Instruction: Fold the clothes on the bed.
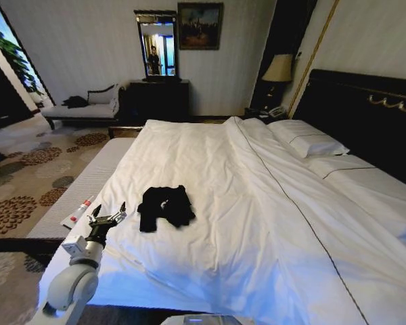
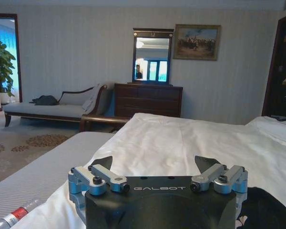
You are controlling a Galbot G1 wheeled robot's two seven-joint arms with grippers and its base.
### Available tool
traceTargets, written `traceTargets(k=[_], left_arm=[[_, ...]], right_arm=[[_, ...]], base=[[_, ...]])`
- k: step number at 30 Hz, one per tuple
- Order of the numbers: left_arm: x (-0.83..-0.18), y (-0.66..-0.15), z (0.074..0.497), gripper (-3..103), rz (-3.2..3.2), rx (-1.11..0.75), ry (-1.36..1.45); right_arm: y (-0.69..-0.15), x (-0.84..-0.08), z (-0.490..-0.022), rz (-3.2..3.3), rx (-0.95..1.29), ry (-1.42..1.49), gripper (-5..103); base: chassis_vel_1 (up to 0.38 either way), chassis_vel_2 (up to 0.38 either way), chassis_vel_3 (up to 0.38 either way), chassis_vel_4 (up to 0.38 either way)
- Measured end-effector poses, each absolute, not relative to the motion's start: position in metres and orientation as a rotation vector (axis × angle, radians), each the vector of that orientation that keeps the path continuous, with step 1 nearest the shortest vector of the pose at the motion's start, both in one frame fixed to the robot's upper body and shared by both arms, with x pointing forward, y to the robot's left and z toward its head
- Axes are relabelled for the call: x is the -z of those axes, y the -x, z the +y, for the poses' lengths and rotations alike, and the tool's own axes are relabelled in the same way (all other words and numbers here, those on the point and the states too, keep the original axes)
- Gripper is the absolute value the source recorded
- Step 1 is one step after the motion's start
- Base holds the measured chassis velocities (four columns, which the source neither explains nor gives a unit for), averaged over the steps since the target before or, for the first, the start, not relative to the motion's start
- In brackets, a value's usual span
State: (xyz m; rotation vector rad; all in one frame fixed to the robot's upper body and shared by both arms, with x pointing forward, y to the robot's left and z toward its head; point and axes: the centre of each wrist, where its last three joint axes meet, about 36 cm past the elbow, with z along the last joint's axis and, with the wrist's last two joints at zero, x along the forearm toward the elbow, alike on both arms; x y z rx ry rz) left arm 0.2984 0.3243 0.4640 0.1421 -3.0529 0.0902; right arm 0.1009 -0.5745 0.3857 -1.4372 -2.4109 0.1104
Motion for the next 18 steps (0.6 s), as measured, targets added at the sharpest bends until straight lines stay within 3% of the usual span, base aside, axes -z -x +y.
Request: traceTargets(k=[11, 13, 14, 18], left_arm=[[-0.464, -0.295, 0.324, 99, -3.047, -0.086, -0.145], [-0.465, -0.295, 0.324, 99, -3.049, -0.088, -0.145], [-0.465, -0.295, 0.324, 99, -3.049, -0.088, -0.145], [-0.466, -0.295, 0.323, 99, -3.05, -0.093, -0.144]], right_arm=[[-0.101, -0.374, -0.563, -2.402, -0.096, 1.404, -2], [-0.102, -0.375, -0.554, -2.411, -0.093, 1.377, 8], [-0.102, -0.375, -0.554, -2.411, -0.093, 1.377, 8], [-0.103, -0.376, -0.54, -2.427, -0.087, 1.354, 29]], base=[[0.0, 0.0, 0.0, 0.0], [0.0, 0.0, 0.0, 0.0], [0.0, 0.0, 0.0, 0.0], [0.0, 0.0, 0.0, 0.0]])
